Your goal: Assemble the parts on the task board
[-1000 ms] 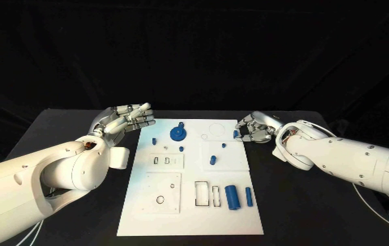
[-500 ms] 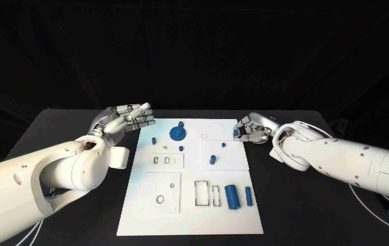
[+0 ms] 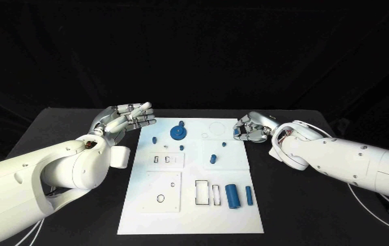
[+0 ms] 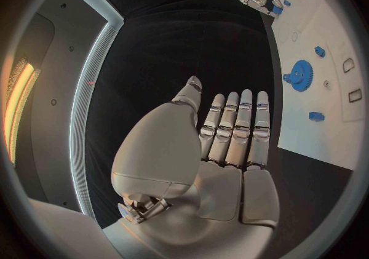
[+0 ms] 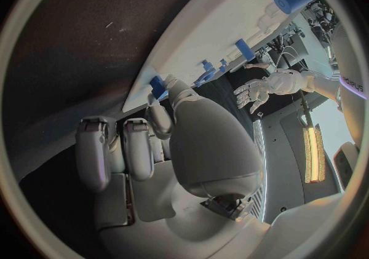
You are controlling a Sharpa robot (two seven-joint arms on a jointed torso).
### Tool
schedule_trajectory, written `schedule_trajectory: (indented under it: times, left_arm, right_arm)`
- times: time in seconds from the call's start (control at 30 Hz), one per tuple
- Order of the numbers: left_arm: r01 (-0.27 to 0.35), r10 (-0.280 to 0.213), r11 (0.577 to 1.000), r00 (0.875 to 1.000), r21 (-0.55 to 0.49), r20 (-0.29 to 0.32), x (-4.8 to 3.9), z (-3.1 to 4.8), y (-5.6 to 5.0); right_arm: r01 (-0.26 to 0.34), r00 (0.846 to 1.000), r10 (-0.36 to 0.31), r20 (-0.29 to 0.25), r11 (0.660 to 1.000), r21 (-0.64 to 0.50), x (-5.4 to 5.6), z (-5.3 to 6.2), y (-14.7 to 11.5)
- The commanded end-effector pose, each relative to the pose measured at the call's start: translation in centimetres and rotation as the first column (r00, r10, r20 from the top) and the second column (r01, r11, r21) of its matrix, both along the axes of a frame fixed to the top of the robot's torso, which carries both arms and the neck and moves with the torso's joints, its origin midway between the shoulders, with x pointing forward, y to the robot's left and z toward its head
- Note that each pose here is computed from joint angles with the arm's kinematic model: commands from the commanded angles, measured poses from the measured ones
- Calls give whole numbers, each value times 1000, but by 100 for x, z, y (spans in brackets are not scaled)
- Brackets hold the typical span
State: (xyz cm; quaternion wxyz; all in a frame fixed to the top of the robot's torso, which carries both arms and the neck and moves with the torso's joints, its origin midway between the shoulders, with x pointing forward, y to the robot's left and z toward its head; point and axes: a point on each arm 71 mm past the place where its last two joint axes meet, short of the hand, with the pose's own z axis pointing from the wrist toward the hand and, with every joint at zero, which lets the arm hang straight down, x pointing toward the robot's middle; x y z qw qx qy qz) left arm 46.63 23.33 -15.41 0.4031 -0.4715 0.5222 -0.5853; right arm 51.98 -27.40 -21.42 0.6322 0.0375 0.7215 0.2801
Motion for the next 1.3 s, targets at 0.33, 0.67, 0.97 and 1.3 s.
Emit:
schedule_trajectory:
  times: [0.33,0.67,0.97,1.3]
  left_arm:
    - [16,-16,1000,1000,-4,9,-3,16,-17]
    - [14,-14,1000,1000,-3,9,2,14,-11]
    - [14,-14,1000,1000,-3,8,11,10,-17]
    - [18,-18,1000,1000,-5,4,51,-10,-72]
  right_arm:
    - [31,998,-32,48,999,18,10,33,-24]
    - [39,996,-42,73,998,40,-32,94,51]
    - [-29,997,28,71,1000,6,-205,388,547]
    - [-179,977,184,103,982,-60,-457,584,1366]
